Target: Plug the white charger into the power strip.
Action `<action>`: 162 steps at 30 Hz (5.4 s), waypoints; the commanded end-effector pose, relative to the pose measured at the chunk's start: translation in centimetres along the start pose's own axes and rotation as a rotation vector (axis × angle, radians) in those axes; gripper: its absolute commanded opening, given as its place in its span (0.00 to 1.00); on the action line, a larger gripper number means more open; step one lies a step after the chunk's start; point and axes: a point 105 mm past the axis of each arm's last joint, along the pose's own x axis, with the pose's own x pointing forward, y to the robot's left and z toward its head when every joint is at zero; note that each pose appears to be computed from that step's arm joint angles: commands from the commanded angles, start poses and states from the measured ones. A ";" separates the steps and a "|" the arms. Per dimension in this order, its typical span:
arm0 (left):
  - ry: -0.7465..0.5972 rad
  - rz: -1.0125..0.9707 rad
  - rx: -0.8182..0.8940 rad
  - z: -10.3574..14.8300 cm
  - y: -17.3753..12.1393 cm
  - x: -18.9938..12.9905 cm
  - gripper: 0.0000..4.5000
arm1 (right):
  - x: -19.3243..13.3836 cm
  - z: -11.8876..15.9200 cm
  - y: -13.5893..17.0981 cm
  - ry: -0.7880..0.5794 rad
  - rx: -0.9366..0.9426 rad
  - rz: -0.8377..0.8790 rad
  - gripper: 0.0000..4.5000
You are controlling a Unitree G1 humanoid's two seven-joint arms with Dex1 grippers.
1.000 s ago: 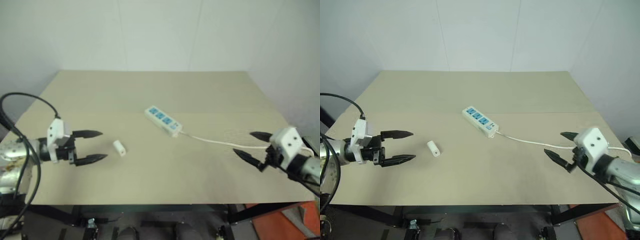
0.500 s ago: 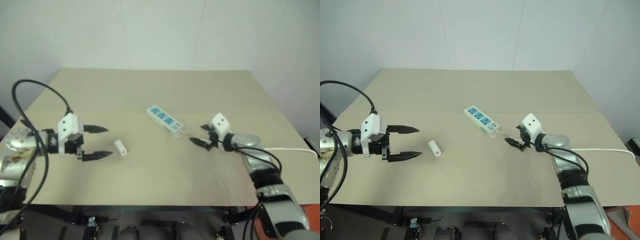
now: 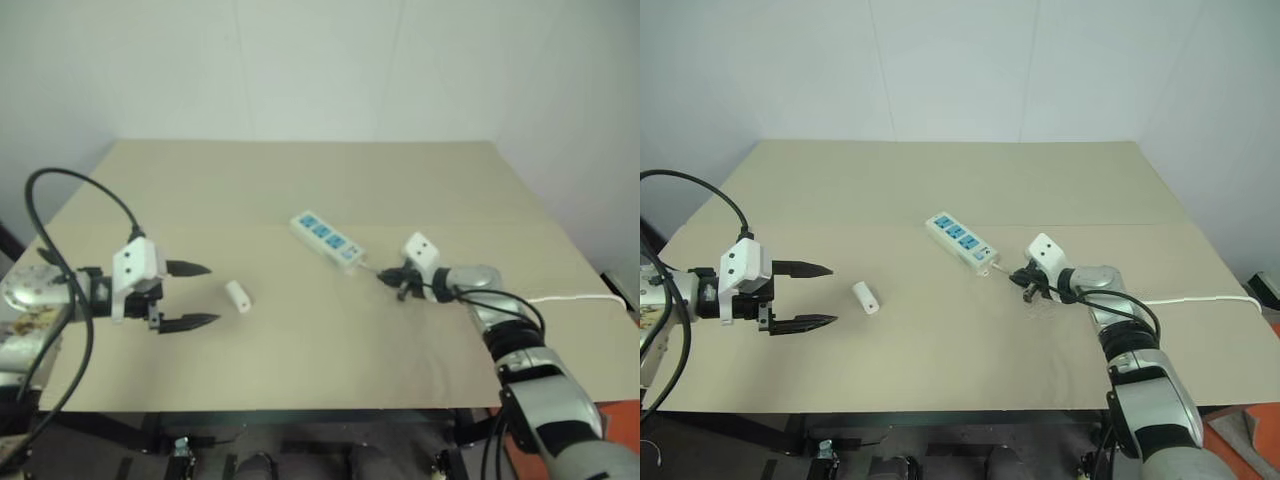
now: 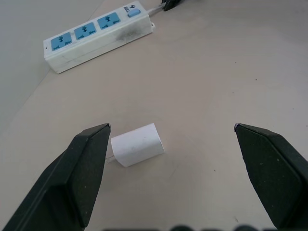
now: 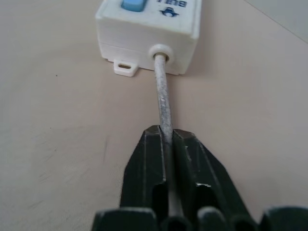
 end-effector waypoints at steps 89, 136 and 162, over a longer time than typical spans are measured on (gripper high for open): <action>0.225 -0.568 0.844 8.8 1.7 4.9 1.00 | -0.2 -0.3 8.1 -0.277 0.164 -0.169 0.76; 0.680 -1.080 1.149 0.2 1.1 12.5 1.00 | -0.9 -1.5 8.6 -0.229 0.183 -0.193 0.76; 0.769 -1.074 1.167 -1.3 1.3 12.8 0.54 | -0.9 -1.9 8.6 -0.215 0.180 -0.198 0.76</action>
